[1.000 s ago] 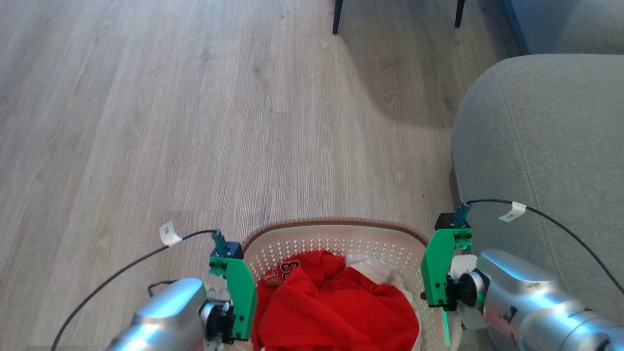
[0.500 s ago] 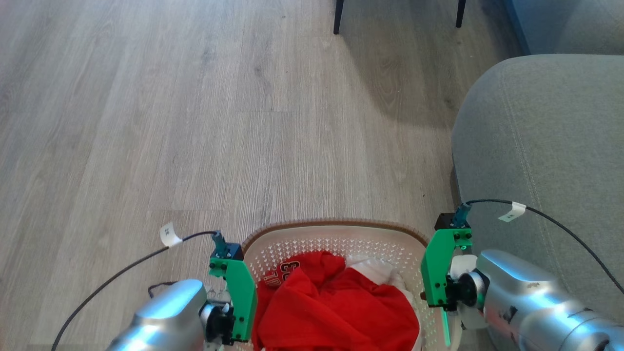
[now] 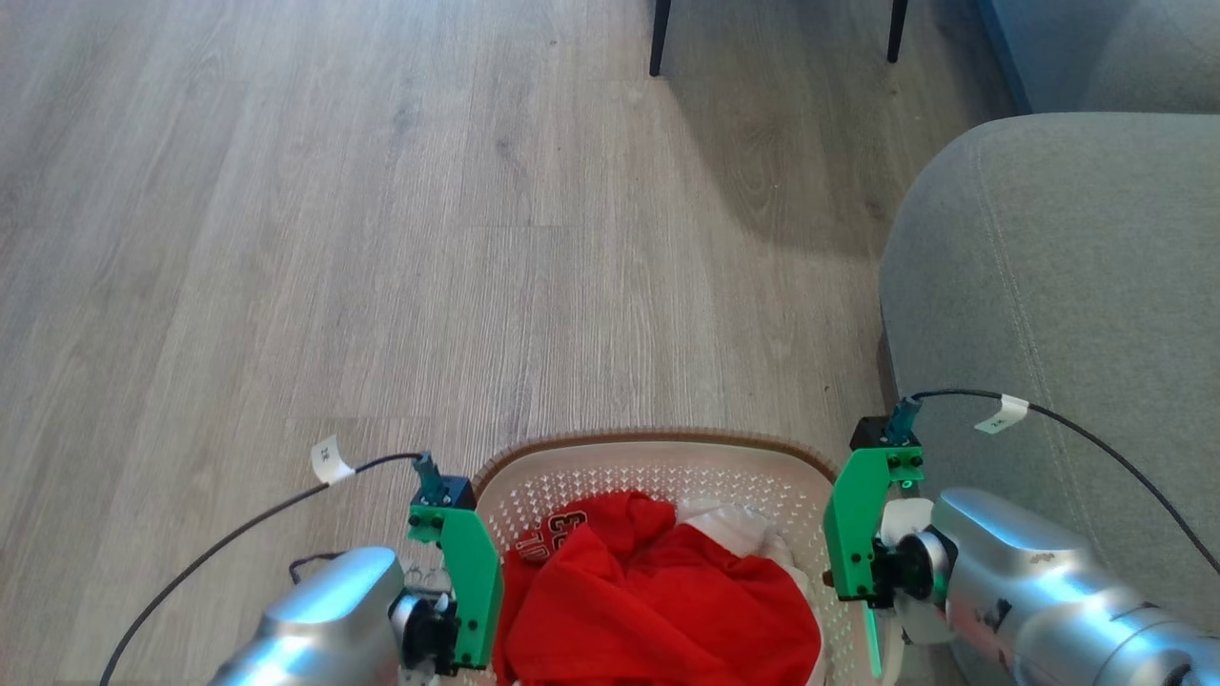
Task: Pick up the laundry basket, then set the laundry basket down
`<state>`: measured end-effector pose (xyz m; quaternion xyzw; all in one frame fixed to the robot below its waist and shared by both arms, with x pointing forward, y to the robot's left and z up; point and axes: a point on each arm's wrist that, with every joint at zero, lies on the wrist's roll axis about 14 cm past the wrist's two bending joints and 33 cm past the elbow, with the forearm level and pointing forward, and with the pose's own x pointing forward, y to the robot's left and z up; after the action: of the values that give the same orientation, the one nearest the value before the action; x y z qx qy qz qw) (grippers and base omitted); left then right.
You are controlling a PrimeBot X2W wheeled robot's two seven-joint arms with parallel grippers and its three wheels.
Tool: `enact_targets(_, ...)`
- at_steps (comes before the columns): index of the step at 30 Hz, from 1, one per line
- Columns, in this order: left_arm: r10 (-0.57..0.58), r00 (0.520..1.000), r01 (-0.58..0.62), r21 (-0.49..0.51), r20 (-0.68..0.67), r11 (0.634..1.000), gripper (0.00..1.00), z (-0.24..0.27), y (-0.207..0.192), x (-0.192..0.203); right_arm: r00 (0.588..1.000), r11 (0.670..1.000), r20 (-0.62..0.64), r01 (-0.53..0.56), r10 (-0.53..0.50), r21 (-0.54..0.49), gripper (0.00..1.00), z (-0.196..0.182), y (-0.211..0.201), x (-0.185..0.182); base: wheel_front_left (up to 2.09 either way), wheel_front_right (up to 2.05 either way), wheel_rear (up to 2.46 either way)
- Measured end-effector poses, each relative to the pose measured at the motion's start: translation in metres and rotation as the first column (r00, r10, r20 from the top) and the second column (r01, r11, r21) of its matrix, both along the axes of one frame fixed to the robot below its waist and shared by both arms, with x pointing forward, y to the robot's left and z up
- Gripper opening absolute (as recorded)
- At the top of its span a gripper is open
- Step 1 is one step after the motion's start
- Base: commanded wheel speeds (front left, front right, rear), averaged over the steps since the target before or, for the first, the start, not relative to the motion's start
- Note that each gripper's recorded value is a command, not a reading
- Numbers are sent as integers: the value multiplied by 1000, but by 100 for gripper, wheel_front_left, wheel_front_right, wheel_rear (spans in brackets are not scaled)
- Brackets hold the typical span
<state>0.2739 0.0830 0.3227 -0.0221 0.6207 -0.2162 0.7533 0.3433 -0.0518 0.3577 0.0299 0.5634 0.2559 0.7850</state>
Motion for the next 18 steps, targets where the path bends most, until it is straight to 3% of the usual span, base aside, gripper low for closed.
enact_targets(18,-4,1000,4,-1,4,1000,0,1,-1,-1,1000,1000,5,2,-2,-2,0,1,-1,0,0,0,0)
